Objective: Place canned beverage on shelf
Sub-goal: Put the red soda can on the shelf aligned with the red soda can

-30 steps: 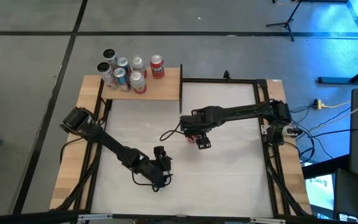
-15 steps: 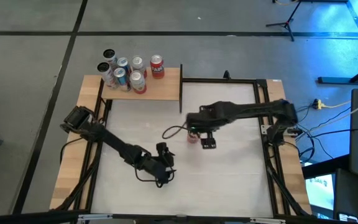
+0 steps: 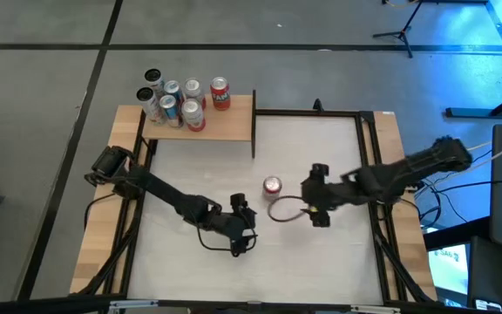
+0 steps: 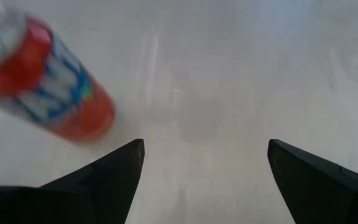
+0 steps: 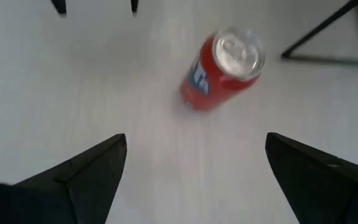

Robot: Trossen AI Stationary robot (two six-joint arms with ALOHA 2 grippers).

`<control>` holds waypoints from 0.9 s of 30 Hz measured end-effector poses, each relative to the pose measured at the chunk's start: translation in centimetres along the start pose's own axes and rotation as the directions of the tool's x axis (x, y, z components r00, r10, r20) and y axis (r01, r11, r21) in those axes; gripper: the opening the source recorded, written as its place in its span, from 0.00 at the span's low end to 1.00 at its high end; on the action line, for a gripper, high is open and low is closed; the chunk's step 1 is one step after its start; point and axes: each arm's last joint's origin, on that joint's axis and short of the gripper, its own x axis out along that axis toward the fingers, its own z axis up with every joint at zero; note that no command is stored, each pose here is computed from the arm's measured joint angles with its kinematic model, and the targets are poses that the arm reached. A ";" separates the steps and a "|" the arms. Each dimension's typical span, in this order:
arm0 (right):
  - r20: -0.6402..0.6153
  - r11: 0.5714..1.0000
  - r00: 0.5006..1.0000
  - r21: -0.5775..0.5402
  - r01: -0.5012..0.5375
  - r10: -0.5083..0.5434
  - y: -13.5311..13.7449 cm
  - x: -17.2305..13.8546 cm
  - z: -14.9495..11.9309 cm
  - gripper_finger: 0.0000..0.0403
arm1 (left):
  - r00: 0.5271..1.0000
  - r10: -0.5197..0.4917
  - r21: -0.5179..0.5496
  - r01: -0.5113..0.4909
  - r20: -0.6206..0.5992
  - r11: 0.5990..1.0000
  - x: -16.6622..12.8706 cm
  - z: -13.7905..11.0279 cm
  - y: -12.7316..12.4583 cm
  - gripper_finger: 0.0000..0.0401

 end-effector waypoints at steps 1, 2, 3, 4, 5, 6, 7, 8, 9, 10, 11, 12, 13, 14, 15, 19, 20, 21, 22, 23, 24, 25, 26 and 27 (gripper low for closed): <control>0.049 1.000 0.999 0.003 0.009 -0.009 0.2 0.0 -0.8 0.94 | 1.000 -0.004 0.014 0.004 -0.001 1.000 -0.2 0.8 0.1 0.83; 0.099 1.000 0.995 0.006 0.020 -0.020 0.4 0.1 -1.6 0.94 | 1.000 -0.011 0.029 0.011 0.006 1.000 -0.3 1.6 0.2 0.83; 0.145 1.000 0.989 0.011 0.029 -0.030 0.5 0.2 -2.4 0.94 | 1.000 -0.017 0.045 0.016 0.009 0.999 -0.5 2.3 0.3 0.83; 0.182 0.999 0.982 0.016 0.040 -0.043 0.6 0.3 -3.2 0.94 | 1.000 -0.019 0.083 0.018 0.014 0.996 -0.7 3.0 0.4 0.83; 0.215 0.999 0.975 0.021 0.047 -0.051 0.6 0.4 -3.8 0.94 | 1.000 -0.017 0.115 0.015 0.021 0.993 -0.9 3.7 0.5 0.83; 0.249 0.998 0.967 0.031 0.053 -0.059 0.5 0.5 -4.4 0.95 | 1.000 -0.011 0.135 0.007 0.029 0.991 -1.1 4.3 0.7 0.83; 0.280 0.997 0.958 0.038 0.060 -0.069 0.5 0.5 -4.9 0.95 | 0.999 0.001 0.141 -0.006 0.035 0.990 -1.3 5.0 0.9 0.83; 0.315 0.997 0.946 0.042 0.065 -0.075 0.4 0.5 -5.3 0.95 | 0.999 0.022 0.139 -0.027 0.038 0.990 -1.6 5.7 1.2 0.83; 0.343 0.997 0.936 0.047 0.069 -0.081 0.4 0.5 -5.7 0.95 | 0.998 0.041 0.133 -0.046 0.037 0.990 -1.8 6.5 1.6 0.83; 0.367 0.996 0.926 0.047 0.072 -0.084 0.2 0.5 -6.0 0.95 | 0.998 0.059 0.129 -0.063 0.033 0.990 -2.0 7.1 2.1 0.83; 0.385 0.996 0.919 0.051 0.074 -0.088 0.1 0.5 -6.2 0.95 | 0.997 0.074 0.125 -0.077 0.025 0.989 -2.2 7.7 2.6 0.83; 0.401 0.996 0.912 0.049 0.074 -0.087 0.0 0.4 -6.3 0.95 | 0.997 0.079 0.124 -0.080 0.012 0.989 -2.3 8.1 3.2 0.85; 0.417 0.996 0.905 0.051 0.073 -0.088 0.0 0.3 -6.4 0.95 | 0.998 0.066 0.129 -0.064 -0.005 0.990 -2.3 8.4 3.8 0.86; 0.433 0.996 0.897 0.053 0.074 -0.090 -0.1 0.1 -6.4 0.95 | 0.999 0.043 0.127 -0.040 -0.019 0.991 -2.3 8.7 4.4 0.87; 0.449 0.995 0.888 0.053 0.081 -0.096 -0.2 -0.1 -6.3 0.95 | 0.999 0.023 0.122 -0.020 -0.023 0.992 -2.2 9.0 5.0 0.89; 0.517 0.993 0.848 0.069 0.091 -0.114 -0.3 -0.7 -5.6 0.95 | 1.000 0.014 0.147 -0.011 -0.021 0.989 -1.6 9.6 7.3 0.93; 0.528 0.994 0.842 0.064 0.093 -0.113 -0.3 -0.7 -5.5 0.95 | 1.000 0.026 0.153 -0.023 -0.017 0.988 -1.6 9.6 7.7 0.93; 0.535 0.994 0.837 0.064 0.093 -0.113 -0.3 -0.8 -5.4 0.95 | 0.999 0.039 0.147 -0.037 -0.011 0.988 -1.5 9.7 8.0 0.94; 0.538 0.994 0.836 0.064 0.093 -0.113 -0.2 -0.8 -5.4 0.95 | 0.999 0.052 0.139 -0.051 -0.004 0.989 -1.5 9.8 8.2 0.94; 0.537 0.994 0.836 0.063 0.094 -0.113 -0.2 -0.7 -5.4 0.95 | 0.998 0.064 0.124 -0.064 0.005 0.990 -1.4 9.9 8.3 0.94; 0.535 0.994 0.837 0.058 0.097 -0.113 -0.2 -0.7 -5.4 0.95 | 0.997 0.070 0.106 -0.071 0.012 0.992 -1.4 10.0 8.4 0.94; 0.534 0.993 0.838 0.051 0.102 -0.113 -0.2 -0.7 -5.4 0.95 | 0.997 0.071 0.099 -0.072 0.014 0.992 -1.4 10.0 8.4 0.94; 0.533 0.993 0.838 0.047 0.104 -0.113 -0.2 -0.7 -5.4 0.95 | 0.997 0.073 0.098 -0.074 0.015 0.992 -1.3 10.0 8.4 0.94; 0.534 0.993 0.838 0.048 0.104 -0.113 -0.2 -0.7 -5.4 0.95 | 0.997 0.076 0.100 -0.078 0.019 0.992 -1.3 10.0 8.5 0.94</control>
